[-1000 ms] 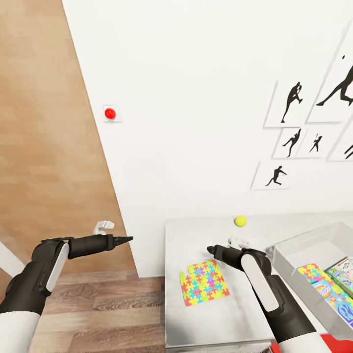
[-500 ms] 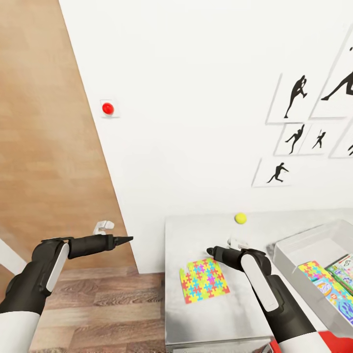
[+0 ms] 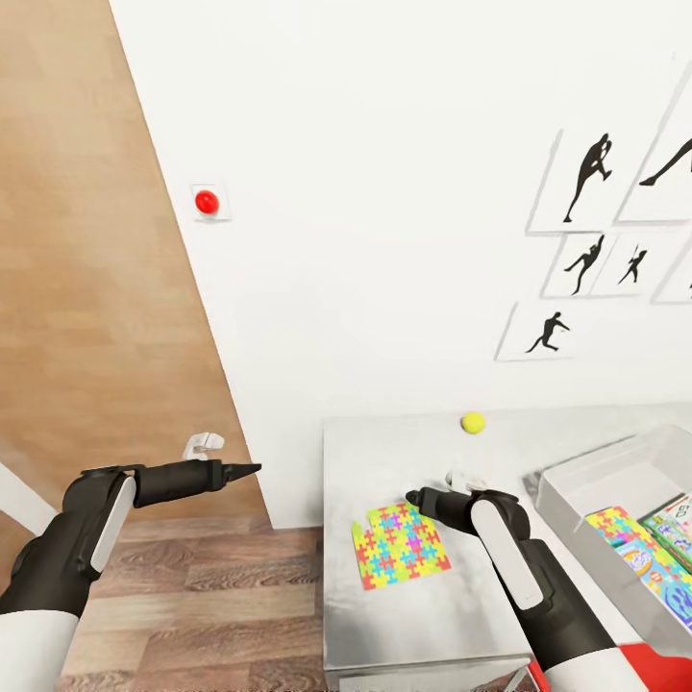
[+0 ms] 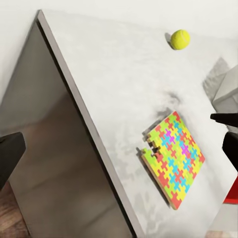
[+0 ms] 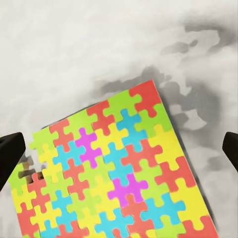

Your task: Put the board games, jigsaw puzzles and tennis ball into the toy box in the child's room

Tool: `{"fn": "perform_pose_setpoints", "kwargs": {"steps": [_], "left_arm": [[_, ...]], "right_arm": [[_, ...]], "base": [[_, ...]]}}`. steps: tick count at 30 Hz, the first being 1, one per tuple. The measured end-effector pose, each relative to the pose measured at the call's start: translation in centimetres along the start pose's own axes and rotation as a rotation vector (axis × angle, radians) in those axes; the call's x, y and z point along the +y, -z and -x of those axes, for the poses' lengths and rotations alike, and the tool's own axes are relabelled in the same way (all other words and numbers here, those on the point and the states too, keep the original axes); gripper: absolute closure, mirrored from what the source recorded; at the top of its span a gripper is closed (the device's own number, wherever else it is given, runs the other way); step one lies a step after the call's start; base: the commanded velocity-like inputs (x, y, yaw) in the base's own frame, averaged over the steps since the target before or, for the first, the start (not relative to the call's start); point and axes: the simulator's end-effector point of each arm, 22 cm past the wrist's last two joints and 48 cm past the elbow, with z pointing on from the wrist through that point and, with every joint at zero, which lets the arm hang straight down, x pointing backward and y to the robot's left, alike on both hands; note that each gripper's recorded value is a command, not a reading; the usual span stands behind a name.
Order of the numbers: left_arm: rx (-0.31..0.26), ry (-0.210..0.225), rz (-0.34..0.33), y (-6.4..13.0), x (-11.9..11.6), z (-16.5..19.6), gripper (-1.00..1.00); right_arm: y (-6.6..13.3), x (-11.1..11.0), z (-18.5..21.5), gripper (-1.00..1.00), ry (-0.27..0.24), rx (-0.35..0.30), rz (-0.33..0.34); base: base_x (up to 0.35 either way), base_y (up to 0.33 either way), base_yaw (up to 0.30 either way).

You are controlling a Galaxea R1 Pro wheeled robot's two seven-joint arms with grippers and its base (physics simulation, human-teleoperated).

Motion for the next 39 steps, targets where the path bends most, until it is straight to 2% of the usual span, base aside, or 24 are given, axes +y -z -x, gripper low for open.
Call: {"fn": "perform_pose_setpoints", "kwargs": {"steps": [39], "left_arm": [[0.044,0.044,0.008,-1.6,2.1,-2.4,-1.00]], "right_arm": [[-2.5,-1.2,-2.4,-1.00,-0.011,0.062,-0.019]], "base": [[0.000,0.000,0.000]]}}
